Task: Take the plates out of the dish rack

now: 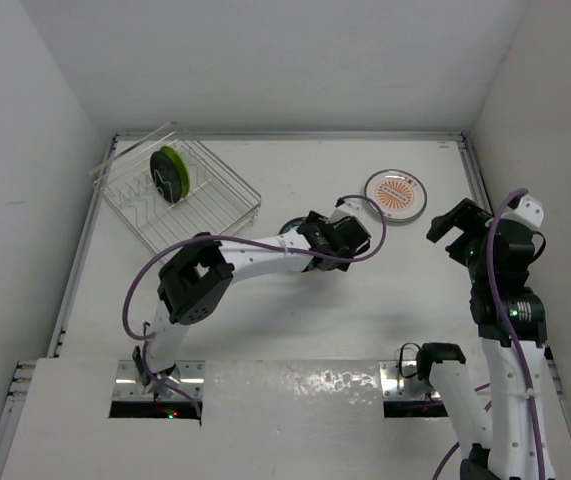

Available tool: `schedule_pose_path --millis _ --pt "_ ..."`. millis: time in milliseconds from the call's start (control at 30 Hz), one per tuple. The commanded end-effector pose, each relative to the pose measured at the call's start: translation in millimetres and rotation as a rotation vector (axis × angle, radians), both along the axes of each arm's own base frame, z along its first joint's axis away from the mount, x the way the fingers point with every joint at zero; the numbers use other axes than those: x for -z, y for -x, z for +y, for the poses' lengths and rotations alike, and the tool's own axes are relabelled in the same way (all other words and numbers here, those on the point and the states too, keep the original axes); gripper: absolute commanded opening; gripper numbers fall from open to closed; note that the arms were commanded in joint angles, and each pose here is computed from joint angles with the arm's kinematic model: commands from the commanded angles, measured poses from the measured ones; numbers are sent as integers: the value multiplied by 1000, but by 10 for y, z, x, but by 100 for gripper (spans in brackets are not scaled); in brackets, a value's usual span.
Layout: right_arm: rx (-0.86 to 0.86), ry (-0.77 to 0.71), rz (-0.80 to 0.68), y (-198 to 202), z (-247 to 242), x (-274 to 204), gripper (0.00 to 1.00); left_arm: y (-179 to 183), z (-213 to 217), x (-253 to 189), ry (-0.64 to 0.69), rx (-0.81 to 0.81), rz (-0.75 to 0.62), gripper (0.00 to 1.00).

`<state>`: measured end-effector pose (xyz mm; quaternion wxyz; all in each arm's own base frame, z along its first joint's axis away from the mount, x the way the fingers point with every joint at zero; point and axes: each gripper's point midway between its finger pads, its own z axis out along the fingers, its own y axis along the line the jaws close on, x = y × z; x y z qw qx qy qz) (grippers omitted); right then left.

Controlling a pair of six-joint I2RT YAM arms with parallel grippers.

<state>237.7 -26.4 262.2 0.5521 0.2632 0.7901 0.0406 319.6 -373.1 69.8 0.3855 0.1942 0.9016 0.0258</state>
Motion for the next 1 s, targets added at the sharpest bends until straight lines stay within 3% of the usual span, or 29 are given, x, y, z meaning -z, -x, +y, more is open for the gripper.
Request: schedule_pose_path --millis 0,67,200,400,467,600,700,967 --pt "-33 13 -40 -85 30 -89 99 -244 266 -785 113 -145 -168 90" --pt "-98 6 -47 -157 129 -68 99 -451 649 -1038 187 -255 -203 92" --pt "-236 -27 3 -319 350 139 99 -850 1836 -1640 347 -577 -348 92" --pt "-323 -84 83 -496 504 568 99 -1143 3281 -1746 484 -885 -429 86" --pt "-348 -85 99 -538 533 664 99 -1282 3441 -1730 531 -883 -402 82" --pt "-386 -86 159 -590 567 914 99 -1633 3885 -1494 489 -926 -331 78" --pt "-401 -92 199 -604 582 1076 99 -1818 3965 -1393 479 -918 -287 69" --pt "-441 -124 227 -635 662 1260 99 -2106 4092 -983 451 -941 -214 58"
